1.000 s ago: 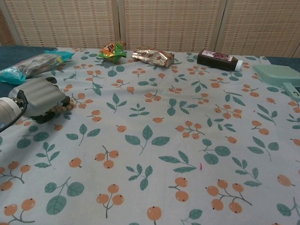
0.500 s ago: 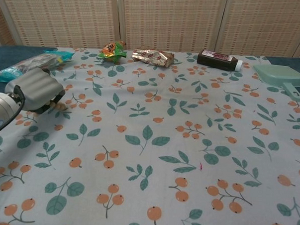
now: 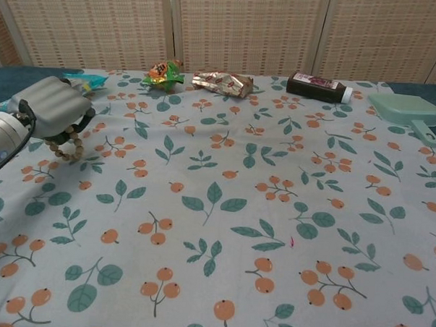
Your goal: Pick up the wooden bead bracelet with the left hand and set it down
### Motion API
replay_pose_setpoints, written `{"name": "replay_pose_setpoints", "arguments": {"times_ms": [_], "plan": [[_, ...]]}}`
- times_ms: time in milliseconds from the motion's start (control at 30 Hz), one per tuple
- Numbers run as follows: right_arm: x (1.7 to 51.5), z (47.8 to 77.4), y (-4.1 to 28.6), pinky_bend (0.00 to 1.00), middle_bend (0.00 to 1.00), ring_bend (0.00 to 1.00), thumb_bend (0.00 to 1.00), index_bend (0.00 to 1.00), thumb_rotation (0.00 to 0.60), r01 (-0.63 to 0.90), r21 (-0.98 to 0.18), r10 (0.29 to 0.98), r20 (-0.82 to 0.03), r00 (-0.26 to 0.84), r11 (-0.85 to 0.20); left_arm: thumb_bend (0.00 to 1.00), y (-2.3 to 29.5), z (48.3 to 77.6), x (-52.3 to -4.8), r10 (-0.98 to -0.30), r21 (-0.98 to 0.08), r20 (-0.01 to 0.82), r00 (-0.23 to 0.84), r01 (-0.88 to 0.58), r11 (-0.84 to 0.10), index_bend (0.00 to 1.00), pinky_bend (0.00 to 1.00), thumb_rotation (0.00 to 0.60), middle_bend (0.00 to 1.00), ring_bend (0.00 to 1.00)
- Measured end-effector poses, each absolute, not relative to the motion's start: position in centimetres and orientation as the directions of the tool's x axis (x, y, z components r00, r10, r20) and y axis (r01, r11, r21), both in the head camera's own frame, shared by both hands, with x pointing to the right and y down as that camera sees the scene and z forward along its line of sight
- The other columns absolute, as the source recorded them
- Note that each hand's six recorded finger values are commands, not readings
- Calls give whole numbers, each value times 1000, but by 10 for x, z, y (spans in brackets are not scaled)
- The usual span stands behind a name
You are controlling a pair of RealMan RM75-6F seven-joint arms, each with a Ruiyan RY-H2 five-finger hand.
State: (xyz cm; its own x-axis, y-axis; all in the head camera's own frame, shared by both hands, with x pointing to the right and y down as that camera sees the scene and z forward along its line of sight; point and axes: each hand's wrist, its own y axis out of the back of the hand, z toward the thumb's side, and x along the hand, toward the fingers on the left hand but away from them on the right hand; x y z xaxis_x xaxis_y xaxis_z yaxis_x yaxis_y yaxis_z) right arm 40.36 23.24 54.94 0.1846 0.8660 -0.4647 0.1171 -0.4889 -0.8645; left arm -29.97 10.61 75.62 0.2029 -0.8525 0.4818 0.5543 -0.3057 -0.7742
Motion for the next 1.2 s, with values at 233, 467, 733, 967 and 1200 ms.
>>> {"name": "replay_pose_setpoints", "arguments": {"times_ms": [233,467,733,967,1200], "plan": [[403,549,233,0,0,0,151,0,559,123,-858,860,-473,193,-499,646,80,759,-320,-830,-758,557,16,417,-501,855,276,600,847,542],[403,548,233,0,0,0,151,0,559,119,-855,856,-476,200,-504,694,48,743,-345,-775,-713,596,-213,304,-632,845,285,600,849,554],[401,543,235,0,0,0,151,0,559,135,-853,855,-471,217,-504,694,45,725,-359,-527,-602,757,-386,-98,-793,816,265,596,829,562],[401,540,237,0,0,0,151,0,560,144,-850,853,-470,227,-507,743,51,709,-348,-286,-425,897,-337,-488,-762,813,264,469,822,562],[400,539,238,0,0,0,151,0,560,145,-848,851,-472,230,-510,739,27,683,-335,-240,-323,945,-220,-733,-599,807,263,362,821,562]]}}
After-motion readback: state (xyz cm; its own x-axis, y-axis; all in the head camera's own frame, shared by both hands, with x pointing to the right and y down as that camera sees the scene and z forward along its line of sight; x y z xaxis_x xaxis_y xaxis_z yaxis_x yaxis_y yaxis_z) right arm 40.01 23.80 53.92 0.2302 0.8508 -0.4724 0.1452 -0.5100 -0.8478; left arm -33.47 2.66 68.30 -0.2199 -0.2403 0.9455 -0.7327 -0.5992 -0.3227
